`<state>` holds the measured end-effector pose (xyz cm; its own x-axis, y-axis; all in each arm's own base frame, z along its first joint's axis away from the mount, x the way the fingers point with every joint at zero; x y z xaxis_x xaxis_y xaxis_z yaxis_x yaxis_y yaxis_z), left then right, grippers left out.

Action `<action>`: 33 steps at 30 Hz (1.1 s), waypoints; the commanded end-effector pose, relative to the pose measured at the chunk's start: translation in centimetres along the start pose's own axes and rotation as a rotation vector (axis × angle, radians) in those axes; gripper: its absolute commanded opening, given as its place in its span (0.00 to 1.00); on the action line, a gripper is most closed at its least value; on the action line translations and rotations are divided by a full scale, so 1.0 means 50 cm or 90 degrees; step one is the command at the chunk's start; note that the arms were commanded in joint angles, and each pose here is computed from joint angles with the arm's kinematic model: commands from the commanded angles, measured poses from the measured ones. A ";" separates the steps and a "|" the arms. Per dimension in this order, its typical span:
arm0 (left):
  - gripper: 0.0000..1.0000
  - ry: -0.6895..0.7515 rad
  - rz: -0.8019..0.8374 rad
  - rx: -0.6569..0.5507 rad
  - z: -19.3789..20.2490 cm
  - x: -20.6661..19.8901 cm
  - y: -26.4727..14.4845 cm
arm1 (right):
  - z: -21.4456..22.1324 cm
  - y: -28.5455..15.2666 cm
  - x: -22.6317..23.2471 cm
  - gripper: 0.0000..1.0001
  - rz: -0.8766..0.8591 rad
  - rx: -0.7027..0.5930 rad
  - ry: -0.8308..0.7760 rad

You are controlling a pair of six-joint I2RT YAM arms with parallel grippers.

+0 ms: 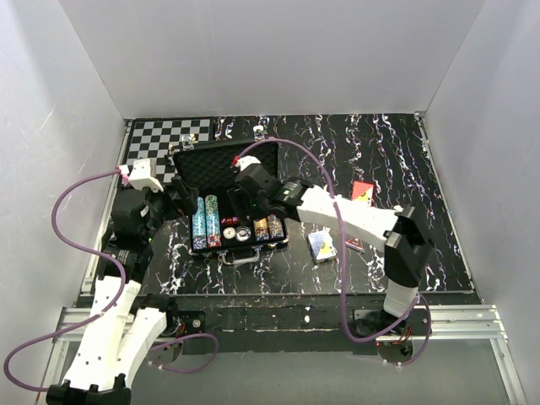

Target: Pack up texas hold em set

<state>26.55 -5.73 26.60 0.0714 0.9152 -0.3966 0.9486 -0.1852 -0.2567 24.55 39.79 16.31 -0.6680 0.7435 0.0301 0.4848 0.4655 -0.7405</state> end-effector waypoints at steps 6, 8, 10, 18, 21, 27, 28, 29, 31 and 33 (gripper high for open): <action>0.91 -0.140 0.033 0.138 0.131 -0.068 -0.016 | 0.023 -0.084 -0.177 0.76 0.032 -0.071 0.170; 0.91 -0.141 0.014 0.158 0.164 -0.078 -0.005 | 0.045 -0.084 -0.212 0.76 0.052 -0.061 0.190; 0.91 -0.140 0.021 0.179 0.194 -0.101 0.006 | 0.064 -0.087 -0.237 0.76 0.067 -0.054 0.204; 0.92 -0.151 0.045 0.263 0.299 -0.169 0.061 | 0.091 -0.105 -0.262 0.76 0.082 -0.059 0.229; 0.92 -0.151 0.024 0.286 0.332 -0.164 0.078 | 0.097 -0.111 -0.262 0.75 0.081 -0.059 0.234; 0.93 -0.155 -0.003 0.322 0.387 -0.162 0.097 | 0.106 -0.129 -0.268 0.75 0.090 -0.071 0.242; 0.94 -0.149 -0.012 0.319 0.391 -0.155 0.099 | 0.109 -0.132 -0.269 0.75 0.092 -0.069 0.241; 0.94 -0.145 -0.019 0.319 0.396 -0.151 0.102 | 0.110 -0.134 -0.271 0.75 0.093 -0.070 0.242; 0.95 -0.136 -0.030 0.319 0.404 -0.142 0.105 | 0.110 -0.139 -0.272 0.75 0.094 -0.073 0.240; 0.95 -0.129 -0.046 0.324 0.413 -0.133 0.111 | 0.112 -0.142 -0.275 0.75 0.097 -0.073 0.242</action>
<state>24.14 -20.52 9.85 -0.0749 0.8467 -0.5267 0.6454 -0.3615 -0.6729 26.92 24.05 16.42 -0.3555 0.9178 0.1770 0.6031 0.3699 -0.7067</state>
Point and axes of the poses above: each gripper's point midway between its finger pads, its own y axis out along the fingers, its own x axis along the line the jaws close on, z = x × y, the point moved 1 cm from there along -y, back along the fingers, and after that the axes turned 8 degrees about -y, right-handed, at the moved point
